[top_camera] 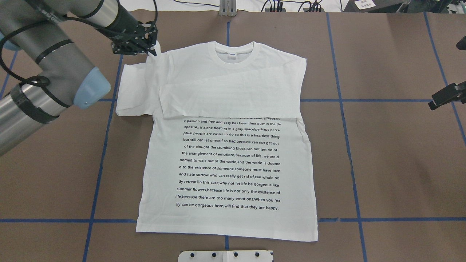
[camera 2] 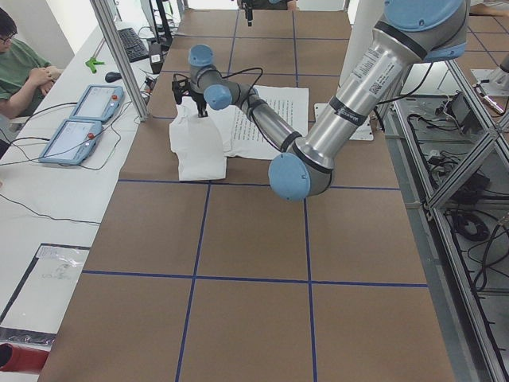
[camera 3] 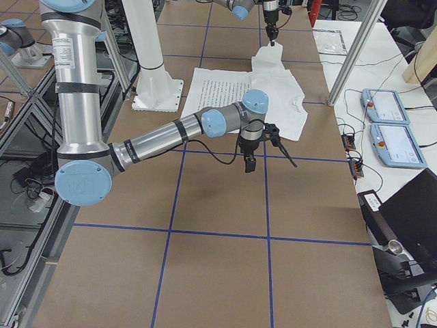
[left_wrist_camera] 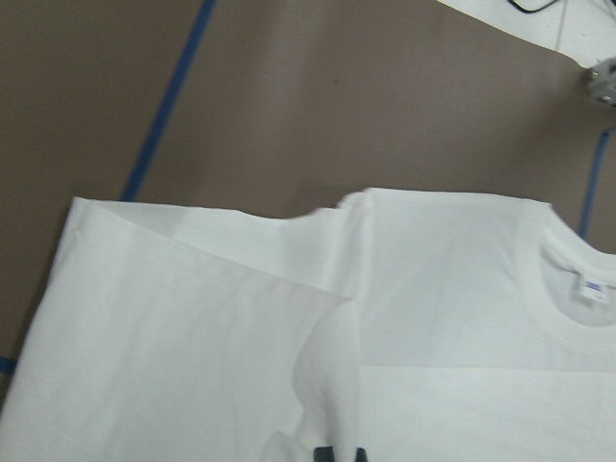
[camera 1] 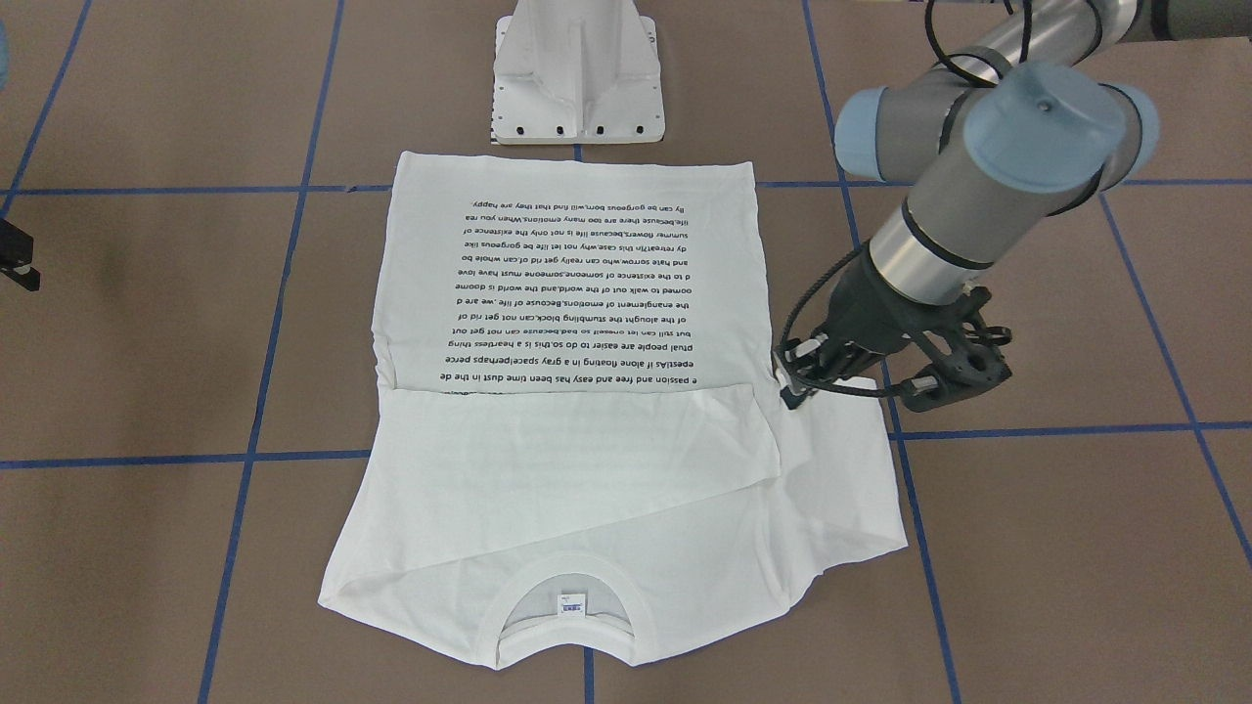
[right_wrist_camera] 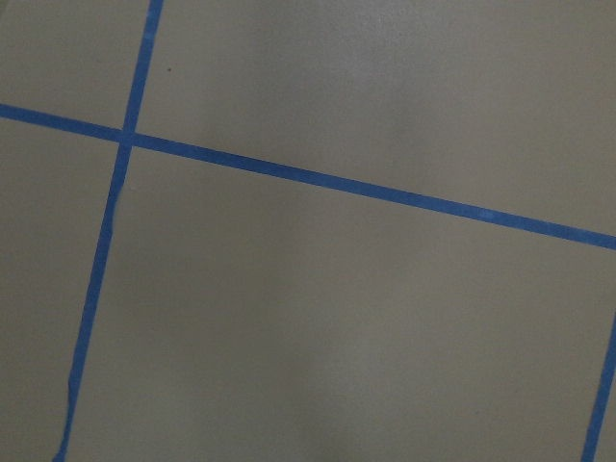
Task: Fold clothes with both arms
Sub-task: 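Fold the held sleeve across the shirt body with the left gripper, then release the sleeve and move both grippers to the shirt hem corners, then lower both grippers onto the hem corners nearest the robot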
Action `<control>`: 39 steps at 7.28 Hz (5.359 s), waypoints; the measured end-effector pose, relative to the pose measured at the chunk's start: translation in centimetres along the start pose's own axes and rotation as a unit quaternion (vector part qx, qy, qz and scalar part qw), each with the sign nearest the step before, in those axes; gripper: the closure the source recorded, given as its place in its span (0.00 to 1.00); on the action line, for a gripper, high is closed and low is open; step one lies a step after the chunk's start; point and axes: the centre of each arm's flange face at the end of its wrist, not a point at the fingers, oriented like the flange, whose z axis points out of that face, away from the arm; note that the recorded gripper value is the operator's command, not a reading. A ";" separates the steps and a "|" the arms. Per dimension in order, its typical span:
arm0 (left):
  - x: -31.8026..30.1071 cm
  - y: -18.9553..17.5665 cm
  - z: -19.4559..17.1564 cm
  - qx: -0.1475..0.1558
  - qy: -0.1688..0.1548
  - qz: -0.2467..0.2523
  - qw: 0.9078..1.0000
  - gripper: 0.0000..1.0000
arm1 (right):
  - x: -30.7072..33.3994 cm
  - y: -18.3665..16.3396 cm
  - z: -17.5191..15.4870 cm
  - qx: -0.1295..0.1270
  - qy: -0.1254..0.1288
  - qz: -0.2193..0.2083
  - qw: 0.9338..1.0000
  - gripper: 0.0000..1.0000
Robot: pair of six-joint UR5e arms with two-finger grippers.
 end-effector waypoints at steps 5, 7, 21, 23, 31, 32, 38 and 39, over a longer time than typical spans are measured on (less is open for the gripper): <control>17.9 12.2 -0.4 -0.087 0.068 -0.070 0.991 1.00 | 1.1 0.2 1.1 -0.007 0.000 0.008 1.000 0.00; 17.7 13.5 3.6 -0.089 0.065 -0.073 0.991 1.00 | 1.2 0.1 1.2 -0.007 0.001 0.009 1.000 0.00; 5.5 23.0 12.6 -0.049 0.037 0.034 0.997 0.01 | -5.2 -1.6 3.0 0.029 -0.052 0.087 0.994 0.00; -2.0 22.8 7.2 -0.039 0.015 0.092 0.995 0.01 | -12.4 0.2 5.0 0.047 -0.073 0.126 0.988 0.00; -18.5 22.7 0.6 -0.040 -0.067 0.151 0.985 0.01 | -37.7 22.5 14.7 0.057 -0.062 0.167 0.982 0.03; -18.8 22.7 0.6 -0.040 -0.069 0.150 0.985 0.01 | -38.4 23.9 15.6 0.049 -0.058 0.167 0.983 0.04; -18.8 22.8 0.6 -0.042 -0.068 0.151 0.985 0.01 | -39.8 24.7 17.6 0.034 -0.014 0.165 0.986 0.23; -18.8 22.9 0.6 -0.042 -0.068 0.151 0.985 0.01 | -40.0 24.7 17.5 0.031 -0.016 0.165 0.986 0.24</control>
